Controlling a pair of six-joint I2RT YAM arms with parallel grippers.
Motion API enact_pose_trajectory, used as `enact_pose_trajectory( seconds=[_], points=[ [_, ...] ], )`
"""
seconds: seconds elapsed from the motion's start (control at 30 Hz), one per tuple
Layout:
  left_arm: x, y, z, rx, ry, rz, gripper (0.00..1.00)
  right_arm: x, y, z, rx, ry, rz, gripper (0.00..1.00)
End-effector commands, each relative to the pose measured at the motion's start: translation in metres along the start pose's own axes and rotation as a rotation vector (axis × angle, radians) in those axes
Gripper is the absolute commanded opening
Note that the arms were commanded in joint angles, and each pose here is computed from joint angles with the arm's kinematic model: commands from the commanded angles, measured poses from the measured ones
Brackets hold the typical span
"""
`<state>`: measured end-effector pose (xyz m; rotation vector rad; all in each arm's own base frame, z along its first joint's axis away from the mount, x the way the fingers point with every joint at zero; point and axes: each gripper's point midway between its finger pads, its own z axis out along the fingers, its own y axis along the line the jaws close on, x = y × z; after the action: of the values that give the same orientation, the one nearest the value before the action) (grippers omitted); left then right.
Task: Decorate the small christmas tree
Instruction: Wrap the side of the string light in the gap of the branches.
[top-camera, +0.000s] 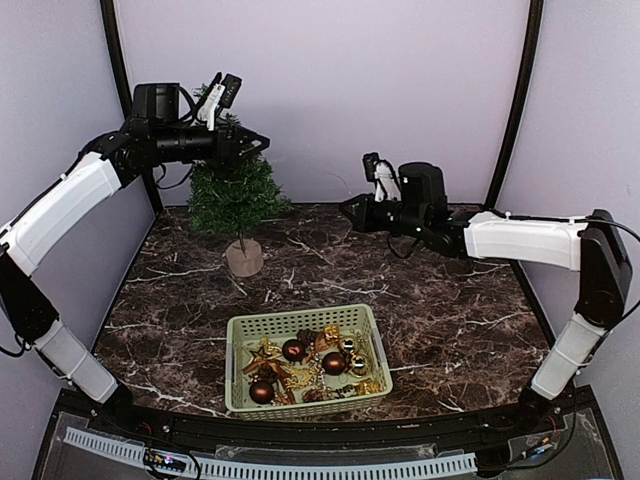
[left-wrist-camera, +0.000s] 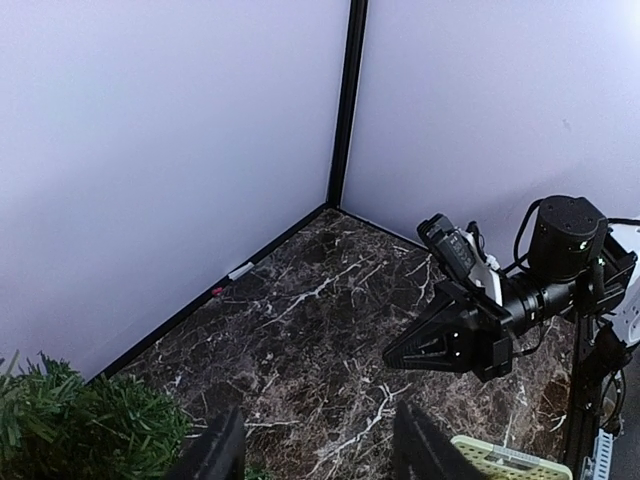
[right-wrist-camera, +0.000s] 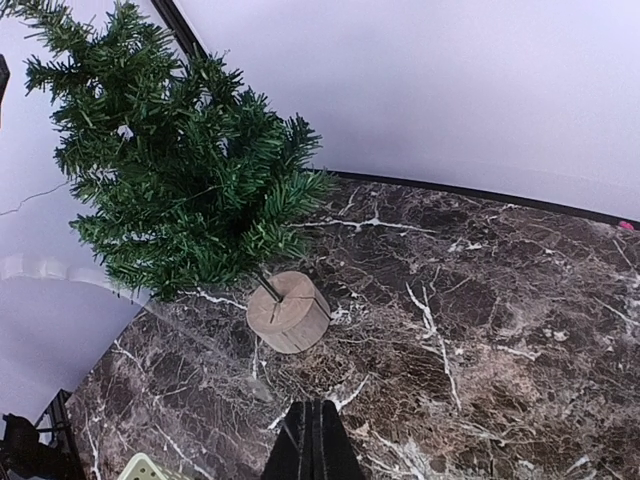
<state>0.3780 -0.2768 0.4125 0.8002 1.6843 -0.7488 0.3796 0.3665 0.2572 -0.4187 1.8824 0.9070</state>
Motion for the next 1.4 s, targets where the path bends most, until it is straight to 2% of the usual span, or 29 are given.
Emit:
enact_pose_trajectory(
  seconds=[0.0, 0.07, 0.17, 0.27, 0.47, 0.6, 0.87, 0.93, 1.07, 1.1, 1.13, 1.17, 1.27, 1.37],
  points=[
    [-0.059, -0.025, -0.049, 0.008, -0.107, 0.099, 0.73, -0.072, 0.02, -0.027, 0.019, -0.12, -0.039, 0.0],
    [-0.075, -0.027, -0.063, -0.013, -0.118, 0.114, 0.78, -0.089, 0.022, -0.03, 0.045, -0.131, -0.049, 0.0],
    [-0.097, -0.019, -0.079, -0.069, -0.123, 0.109, 0.8, -0.112, 0.024, -0.029, 0.076, -0.154, -0.057, 0.0],
    [-0.106, 0.014, -0.09, -0.209, -0.111, 0.088, 0.8, -0.123, 0.027, -0.028, 0.083, -0.16, -0.057, 0.0],
    [-0.1, 0.068, -0.106, -0.491, -0.071, 0.076, 0.91, -0.139, 0.033, -0.023, 0.072, -0.187, -0.044, 0.0],
    [-0.095, 0.078, -0.107, -0.543, -0.054, 0.08, 0.98, -0.142, 0.034, -0.021, 0.071, -0.186, -0.045, 0.0],
    [-0.077, 0.11, -0.093, -0.579, -0.017, 0.021, 0.99, -0.143, 0.038, -0.018, 0.048, -0.183, -0.037, 0.0],
    [-0.077, 0.105, -0.085, -0.53, -0.03, 0.031, 0.9, -0.143, 0.037, -0.02, 0.052, -0.185, -0.036, 0.0],
    [-0.081, 0.099, -0.076, -0.468, -0.061, 0.049, 0.61, -0.143, 0.036, -0.022, 0.061, -0.19, -0.037, 0.0],
    [-0.082, 0.097, -0.075, -0.457, -0.065, 0.052, 0.46, -0.144, 0.036, -0.023, 0.062, -0.193, -0.037, 0.0],
    [-0.082, 0.098, -0.074, -0.454, -0.067, 0.053, 0.39, -0.144, 0.036, -0.024, 0.063, -0.194, -0.037, 0.0],
    [-0.083, 0.097, -0.073, -0.45, -0.072, 0.053, 0.27, -0.145, 0.036, -0.025, 0.066, -0.196, -0.039, 0.0],
    [-0.086, 0.092, -0.073, -0.426, -0.083, 0.063, 0.05, -0.15, 0.034, -0.031, 0.092, -0.213, -0.046, 0.0],
    [-0.094, 0.076, -0.071, -0.342, -0.116, 0.091, 0.0, -0.156, 0.027, -0.037, 0.147, -0.23, -0.053, 0.0]
  ],
)
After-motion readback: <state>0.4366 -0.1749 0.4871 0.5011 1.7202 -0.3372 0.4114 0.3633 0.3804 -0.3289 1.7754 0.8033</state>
